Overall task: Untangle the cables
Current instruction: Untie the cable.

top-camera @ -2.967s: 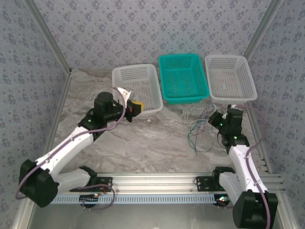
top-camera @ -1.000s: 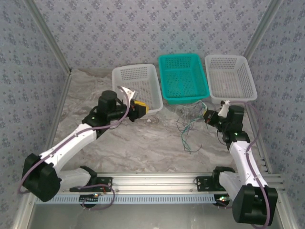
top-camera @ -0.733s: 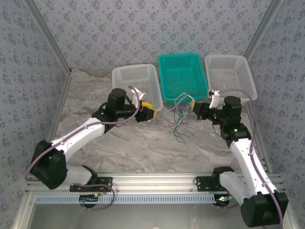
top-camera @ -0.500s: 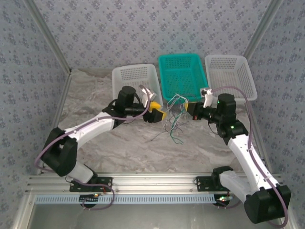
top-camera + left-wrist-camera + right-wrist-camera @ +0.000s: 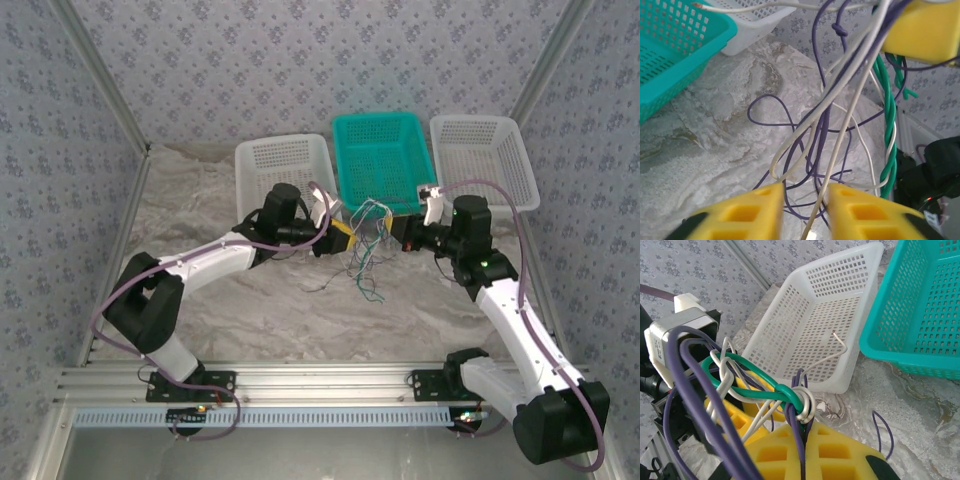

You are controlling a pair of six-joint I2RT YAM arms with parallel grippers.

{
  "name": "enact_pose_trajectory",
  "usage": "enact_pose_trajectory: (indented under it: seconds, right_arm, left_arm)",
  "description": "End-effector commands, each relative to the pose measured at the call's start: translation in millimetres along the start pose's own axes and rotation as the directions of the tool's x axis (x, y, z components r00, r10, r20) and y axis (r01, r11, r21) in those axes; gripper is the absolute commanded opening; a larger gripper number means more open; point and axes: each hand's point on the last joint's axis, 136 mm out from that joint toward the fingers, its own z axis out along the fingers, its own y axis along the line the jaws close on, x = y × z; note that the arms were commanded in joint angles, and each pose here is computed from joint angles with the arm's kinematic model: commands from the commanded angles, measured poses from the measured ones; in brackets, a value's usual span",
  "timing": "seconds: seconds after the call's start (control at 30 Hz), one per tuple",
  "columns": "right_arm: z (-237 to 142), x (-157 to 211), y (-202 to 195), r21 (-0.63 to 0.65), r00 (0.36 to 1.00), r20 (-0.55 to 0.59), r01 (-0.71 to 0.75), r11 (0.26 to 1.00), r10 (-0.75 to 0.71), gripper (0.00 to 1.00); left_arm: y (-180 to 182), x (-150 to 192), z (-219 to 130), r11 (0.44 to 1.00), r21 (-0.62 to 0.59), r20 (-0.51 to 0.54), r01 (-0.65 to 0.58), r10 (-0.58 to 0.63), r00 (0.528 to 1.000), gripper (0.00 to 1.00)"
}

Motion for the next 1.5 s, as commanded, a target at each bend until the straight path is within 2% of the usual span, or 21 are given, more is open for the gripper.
enact_pose_trajectory:
  seconds: [0.0,0.13,0.3,0.33,0.4,0.5,0.53,0.6,0.7,0.77,0.83,0.93,1.0,1.07,1.23,1.47]
  right_arm:
    - [-4,-12,3,0.019,0.999,0.029,0.03,0.999,-0.031,0.0]
    - [-5,-12,-3,0.045,0.999,0.031,0.025,0.999,-0.027,0.0]
    - [-6,-12,-8,0.056,0.999,0.036,0.016,0.998,-0.018,0.0]
    - [-6,-12,-7,0.053,0.999,0.035,0.015,0.998,-0.017,0.0]
    - [-6,-12,-7,0.052,0.999,0.037,0.012,0.999,-0.014,0.0]
    - [-6,-11,-10,0.059,0.999,0.039,0.007,0.998,-0.01,0.02]
    - [-5,-10,-10,0.06,0.999,0.036,0.007,0.998,-0.009,0.07]
    - [-5,-6,-14,0.075,0.999,0.032,0.0,0.997,-0.003,0.3]
    - [-3,6,-22,0.096,0.999,0.031,-0.024,0.995,0.021,0.57]
    - [4,20,-25,0.091,0.998,0.033,-0.048,0.995,0.045,0.64]
    - [14,38,-28,0.08,0.998,0.04,-0.057,0.995,0.054,0.66]
    - [25,60,-34,0.1,0.998,0.062,-0.012,0.995,0.006,0.73]
    - [28,69,-50,0.202,0.995,0.09,0.02,0.979,-0.039,0.88]
    - [31,75,-57,0.244,0.991,0.116,0.033,0.969,-0.063,1.0]
    - [52,84,-59,0.272,0.983,0.098,0.122,0.954,-0.154,1.0]
    - [104,98,-64,0.212,0.993,0.029,0.107,0.971,-0.116,0.91]
  left_arm:
    - [3,5,0,1.0,-0.007,-0.008,-0.007,0.007,1.0,0.18]
    - [5,11,0,1.0,-0.02,-0.027,-0.003,0.003,1.0,0.13]
    - [9,19,-3,0.999,-0.036,-0.047,0.005,-0.006,0.999,0.14]
    - [10,20,-3,0.999,-0.037,-0.045,0.006,-0.007,0.999,0.12]
    - [10,20,-3,0.999,-0.036,-0.041,0.009,-0.011,0.999,0.0]
    - [9,17,-3,0.999,-0.03,-0.031,0.013,-0.013,0.999,0.0]
    - [8,13,-4,0.999,-0.03,-0.018,0.013,-0.013,1.0,0.0]
    - [2,1,-10,1.0,-0.017,0.02,0.013,-0.013,1.0,0.0]
    - [-11,-19,-20,1.0,-0.008,0.066,-0.006,0.007,0.998,0.0]
    - [-18,-27,-24,1.0,0.004,0.084,-0.013,0.013,0.996,0.0]
    - [-25,-33,-27,1.0,0.022,0.102,-0.02,0.018,0.995,0.0]
    - [-32,-38,-29,0.999,0.039,0.114,-0.023,0.019,0.993,0.0]
    - [-35,-40,-30,0.999,0.04,0.119,-0.026,0.021,0.993,0.0]
    - [-39,-42,-32,0.999,0.043,0.125,-0.028,0.022,0.992,0.0]
    - [-49,-48,-37,0.998,0.055,0.139,-0.045,0.037,0.99,0.0]
    - [-63,-57,-47,0.995,0.062,0.155,-0.075,0.065,0.986,0.0]
